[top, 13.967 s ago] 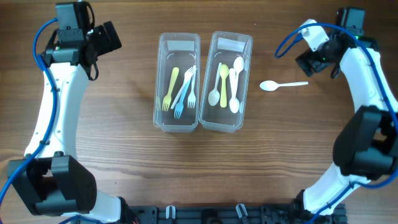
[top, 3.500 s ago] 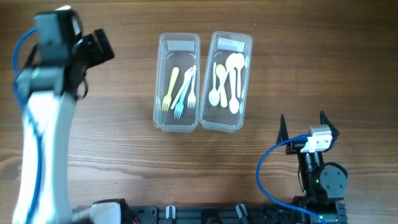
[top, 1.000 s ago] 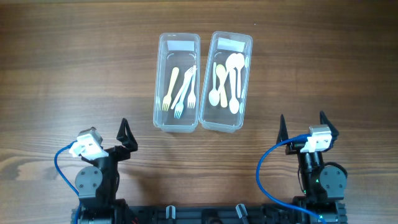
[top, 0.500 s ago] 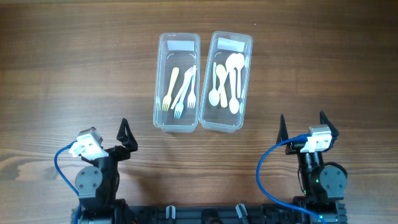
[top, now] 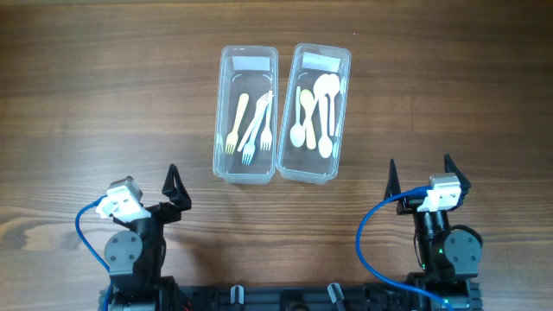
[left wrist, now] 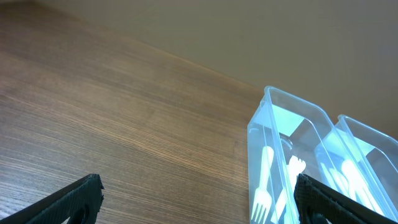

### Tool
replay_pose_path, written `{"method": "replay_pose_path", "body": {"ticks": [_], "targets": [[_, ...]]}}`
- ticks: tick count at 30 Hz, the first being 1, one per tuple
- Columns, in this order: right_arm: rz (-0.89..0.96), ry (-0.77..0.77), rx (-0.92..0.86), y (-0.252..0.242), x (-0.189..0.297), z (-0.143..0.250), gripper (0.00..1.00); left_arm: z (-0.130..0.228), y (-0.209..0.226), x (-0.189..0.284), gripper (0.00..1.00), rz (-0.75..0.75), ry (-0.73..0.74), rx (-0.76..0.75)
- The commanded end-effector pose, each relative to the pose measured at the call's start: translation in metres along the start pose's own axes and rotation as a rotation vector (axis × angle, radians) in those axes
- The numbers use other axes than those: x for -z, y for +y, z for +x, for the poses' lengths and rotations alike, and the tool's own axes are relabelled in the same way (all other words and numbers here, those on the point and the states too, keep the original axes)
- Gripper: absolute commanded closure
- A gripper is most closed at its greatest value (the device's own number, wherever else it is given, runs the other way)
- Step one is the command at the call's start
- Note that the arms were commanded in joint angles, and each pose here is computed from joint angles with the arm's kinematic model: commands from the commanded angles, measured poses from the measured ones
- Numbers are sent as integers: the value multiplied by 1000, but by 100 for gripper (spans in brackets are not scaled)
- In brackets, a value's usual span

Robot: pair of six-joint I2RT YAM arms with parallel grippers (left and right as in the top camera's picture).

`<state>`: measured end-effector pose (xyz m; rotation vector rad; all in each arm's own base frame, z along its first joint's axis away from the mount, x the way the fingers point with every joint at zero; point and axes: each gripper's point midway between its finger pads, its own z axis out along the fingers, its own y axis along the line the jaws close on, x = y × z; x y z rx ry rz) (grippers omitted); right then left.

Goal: Pack container

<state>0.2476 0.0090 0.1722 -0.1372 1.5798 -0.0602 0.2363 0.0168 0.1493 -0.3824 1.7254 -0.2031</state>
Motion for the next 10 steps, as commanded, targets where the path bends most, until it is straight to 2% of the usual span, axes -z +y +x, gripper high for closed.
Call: {"method": "replay_pose_path", "body": {"ticks": [1, 10], "targets": [[-11, -3, 5, 2, 0, 0, 1, 3, -3, 0, 0, 19, 4, -3], [-11, -3, 5, 2, 0, 0, 0, 3, -3, 0, 0, 20, 5, -3]]}}
